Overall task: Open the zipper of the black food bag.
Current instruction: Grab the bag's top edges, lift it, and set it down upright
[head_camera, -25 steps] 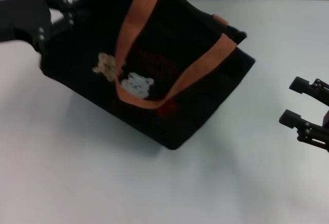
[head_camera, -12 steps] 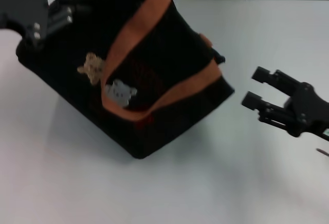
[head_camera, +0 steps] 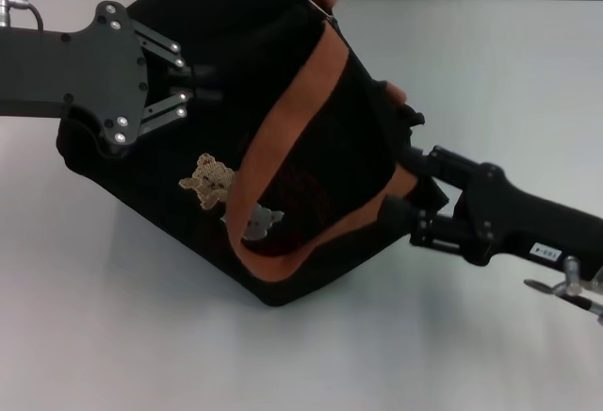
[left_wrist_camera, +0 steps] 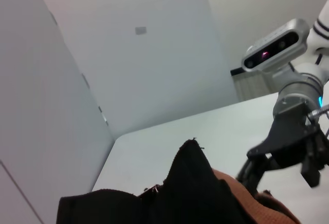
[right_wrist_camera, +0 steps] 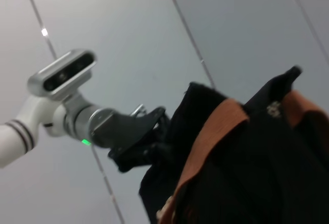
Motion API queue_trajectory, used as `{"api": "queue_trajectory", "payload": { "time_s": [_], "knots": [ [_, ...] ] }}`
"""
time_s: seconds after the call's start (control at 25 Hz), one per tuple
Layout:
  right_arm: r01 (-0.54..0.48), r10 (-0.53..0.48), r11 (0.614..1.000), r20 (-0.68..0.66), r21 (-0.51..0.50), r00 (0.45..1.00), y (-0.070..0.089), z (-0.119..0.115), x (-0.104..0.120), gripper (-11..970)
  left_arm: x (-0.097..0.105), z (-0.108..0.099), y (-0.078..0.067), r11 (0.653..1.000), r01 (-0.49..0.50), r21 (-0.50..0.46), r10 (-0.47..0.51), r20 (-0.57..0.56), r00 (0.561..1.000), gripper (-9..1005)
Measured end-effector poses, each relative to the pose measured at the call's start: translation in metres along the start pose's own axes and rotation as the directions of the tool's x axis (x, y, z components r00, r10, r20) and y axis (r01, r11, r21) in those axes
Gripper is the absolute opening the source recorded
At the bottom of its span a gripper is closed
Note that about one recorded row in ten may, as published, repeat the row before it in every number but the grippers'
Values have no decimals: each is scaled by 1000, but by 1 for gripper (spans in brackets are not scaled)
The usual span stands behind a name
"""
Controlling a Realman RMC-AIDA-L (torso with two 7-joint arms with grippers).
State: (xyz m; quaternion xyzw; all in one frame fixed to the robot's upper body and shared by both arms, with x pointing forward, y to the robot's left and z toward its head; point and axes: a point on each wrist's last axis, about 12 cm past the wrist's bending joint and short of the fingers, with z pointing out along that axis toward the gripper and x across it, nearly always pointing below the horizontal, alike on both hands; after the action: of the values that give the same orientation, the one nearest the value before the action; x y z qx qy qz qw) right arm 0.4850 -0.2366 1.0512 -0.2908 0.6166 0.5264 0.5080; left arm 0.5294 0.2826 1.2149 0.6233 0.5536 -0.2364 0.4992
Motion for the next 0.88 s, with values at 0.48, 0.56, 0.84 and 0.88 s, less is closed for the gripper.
{"api": "queue_trajectory", "payload": {
  "time_s": [0.48, 0.56, 0.84, 0.88],
  "knots": [
    [-31, 26, 998, -124, -45, 992, 2, 21, 16, 826, -13, 5, -2, 999, -42, 16, 40, 113, 993, 98],
    [-33, 27, 998, -124, -45, 992, 3, 21, 16, 826, -13, 7, -3, 999, -42, 22, 40, 114, 993, 99],
    [19, -21, 999, -78, -25, 997, 7, -14, 9, 826, -4, 14, -9, 998, -29, 54, 22, 129, 991, 99],
    [38, -38, 999, -44, 8, 998, 8, -27, 5, 826, -1, 16, -9, 998, -19, 62, 10, 134, 991, 99]
  ]
}}
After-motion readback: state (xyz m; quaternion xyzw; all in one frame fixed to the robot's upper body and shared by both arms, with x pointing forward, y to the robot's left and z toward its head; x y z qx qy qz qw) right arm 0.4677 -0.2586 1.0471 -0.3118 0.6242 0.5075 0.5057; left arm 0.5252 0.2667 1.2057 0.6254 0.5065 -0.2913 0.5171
